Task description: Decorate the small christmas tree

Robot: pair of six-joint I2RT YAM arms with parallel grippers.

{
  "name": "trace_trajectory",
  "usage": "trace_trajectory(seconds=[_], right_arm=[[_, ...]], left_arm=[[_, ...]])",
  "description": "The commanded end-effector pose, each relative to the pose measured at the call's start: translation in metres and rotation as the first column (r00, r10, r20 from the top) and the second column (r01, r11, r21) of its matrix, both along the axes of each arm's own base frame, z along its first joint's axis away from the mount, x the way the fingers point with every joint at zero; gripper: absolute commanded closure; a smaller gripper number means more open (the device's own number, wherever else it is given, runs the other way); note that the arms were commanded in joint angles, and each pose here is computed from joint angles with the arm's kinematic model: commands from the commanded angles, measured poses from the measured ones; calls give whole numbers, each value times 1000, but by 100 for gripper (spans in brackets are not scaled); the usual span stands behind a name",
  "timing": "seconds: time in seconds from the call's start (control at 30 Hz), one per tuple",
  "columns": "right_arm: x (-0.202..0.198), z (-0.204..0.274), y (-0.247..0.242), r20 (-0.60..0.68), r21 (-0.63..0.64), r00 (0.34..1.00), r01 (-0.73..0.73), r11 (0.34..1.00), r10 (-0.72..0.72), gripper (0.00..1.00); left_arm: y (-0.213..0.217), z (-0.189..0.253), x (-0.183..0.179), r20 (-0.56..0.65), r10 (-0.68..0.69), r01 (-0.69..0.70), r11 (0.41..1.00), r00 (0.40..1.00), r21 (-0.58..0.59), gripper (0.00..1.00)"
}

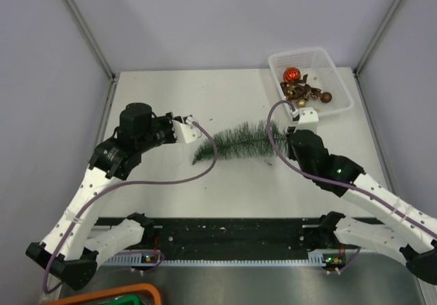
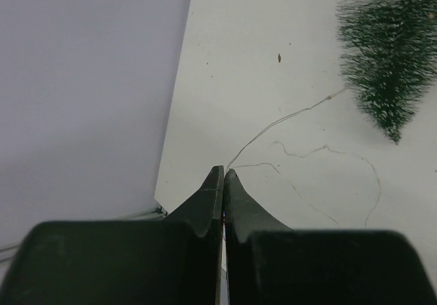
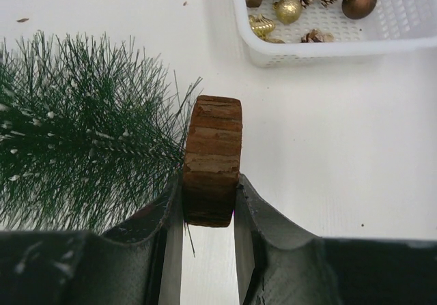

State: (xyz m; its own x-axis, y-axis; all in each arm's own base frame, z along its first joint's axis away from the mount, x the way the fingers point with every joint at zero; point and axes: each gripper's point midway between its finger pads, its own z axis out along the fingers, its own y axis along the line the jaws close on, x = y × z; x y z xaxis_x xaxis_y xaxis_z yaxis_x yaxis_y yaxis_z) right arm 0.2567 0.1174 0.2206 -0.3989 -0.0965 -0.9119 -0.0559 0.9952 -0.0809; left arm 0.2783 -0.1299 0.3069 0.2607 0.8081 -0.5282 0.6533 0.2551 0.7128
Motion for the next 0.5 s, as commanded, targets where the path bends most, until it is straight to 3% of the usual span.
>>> trace_trajectory(seconds=[0.0,0.23,0.47], right_arm=[[-9,32,16,-1,43,992,-124,991,124,100],[-33,6,55,-149,104,922,-344,933,356,100],[-49,4,83,-145,233,860,-451,862,489,100]], left_arm=[[-8,27,26,133,38,-28,997,990,-79,100],[-23,47,49,124,121,-83,958,985,-273,100],[-31,29,61,-39,165,-169,933,985,-319,100]])
